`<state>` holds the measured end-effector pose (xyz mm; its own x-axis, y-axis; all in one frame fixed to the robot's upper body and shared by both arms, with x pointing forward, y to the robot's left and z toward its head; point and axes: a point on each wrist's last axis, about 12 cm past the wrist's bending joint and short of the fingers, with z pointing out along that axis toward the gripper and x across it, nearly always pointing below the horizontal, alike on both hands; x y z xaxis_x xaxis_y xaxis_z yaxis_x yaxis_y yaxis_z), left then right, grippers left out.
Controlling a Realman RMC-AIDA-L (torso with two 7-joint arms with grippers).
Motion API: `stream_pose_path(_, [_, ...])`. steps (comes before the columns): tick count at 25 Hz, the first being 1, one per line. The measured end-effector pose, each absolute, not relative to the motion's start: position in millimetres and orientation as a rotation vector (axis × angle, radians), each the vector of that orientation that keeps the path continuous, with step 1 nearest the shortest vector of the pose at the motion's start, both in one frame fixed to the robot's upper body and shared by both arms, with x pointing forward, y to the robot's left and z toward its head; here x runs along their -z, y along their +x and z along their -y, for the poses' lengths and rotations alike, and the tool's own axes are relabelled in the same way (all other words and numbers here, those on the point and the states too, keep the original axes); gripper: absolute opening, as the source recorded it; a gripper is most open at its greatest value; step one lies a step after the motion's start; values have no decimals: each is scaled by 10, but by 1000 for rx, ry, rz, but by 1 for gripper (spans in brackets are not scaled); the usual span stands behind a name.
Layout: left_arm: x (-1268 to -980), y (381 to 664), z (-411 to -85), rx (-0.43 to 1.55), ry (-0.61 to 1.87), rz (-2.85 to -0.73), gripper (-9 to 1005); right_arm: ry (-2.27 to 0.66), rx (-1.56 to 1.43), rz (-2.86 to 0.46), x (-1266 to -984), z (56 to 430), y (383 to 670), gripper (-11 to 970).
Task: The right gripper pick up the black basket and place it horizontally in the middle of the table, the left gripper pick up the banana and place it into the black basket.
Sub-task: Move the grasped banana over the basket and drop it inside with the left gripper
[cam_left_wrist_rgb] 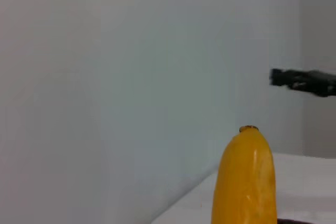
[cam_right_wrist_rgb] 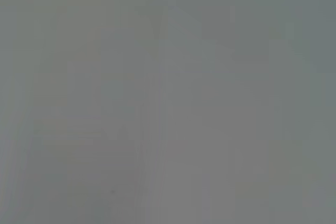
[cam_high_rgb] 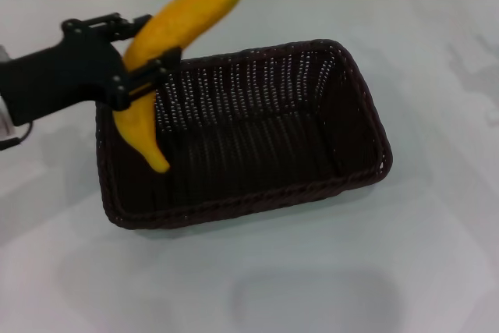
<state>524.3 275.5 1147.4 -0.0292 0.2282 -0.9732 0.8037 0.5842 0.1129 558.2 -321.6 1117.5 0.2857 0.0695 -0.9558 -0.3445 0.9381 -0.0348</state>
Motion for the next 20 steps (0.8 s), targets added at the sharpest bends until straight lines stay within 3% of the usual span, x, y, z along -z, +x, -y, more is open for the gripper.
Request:
stream_pose_path(8, [-11329, 5274, -2677, 653, 914, -1573, 553, -268, -295, -1252, -11168, 3176, 5573, 530])
stream_pose_path(20, [-11340, 5265, -2710, 659, 879, -1564, 576, -277, -302, -1246, -11177, 3152, 5573, 508])
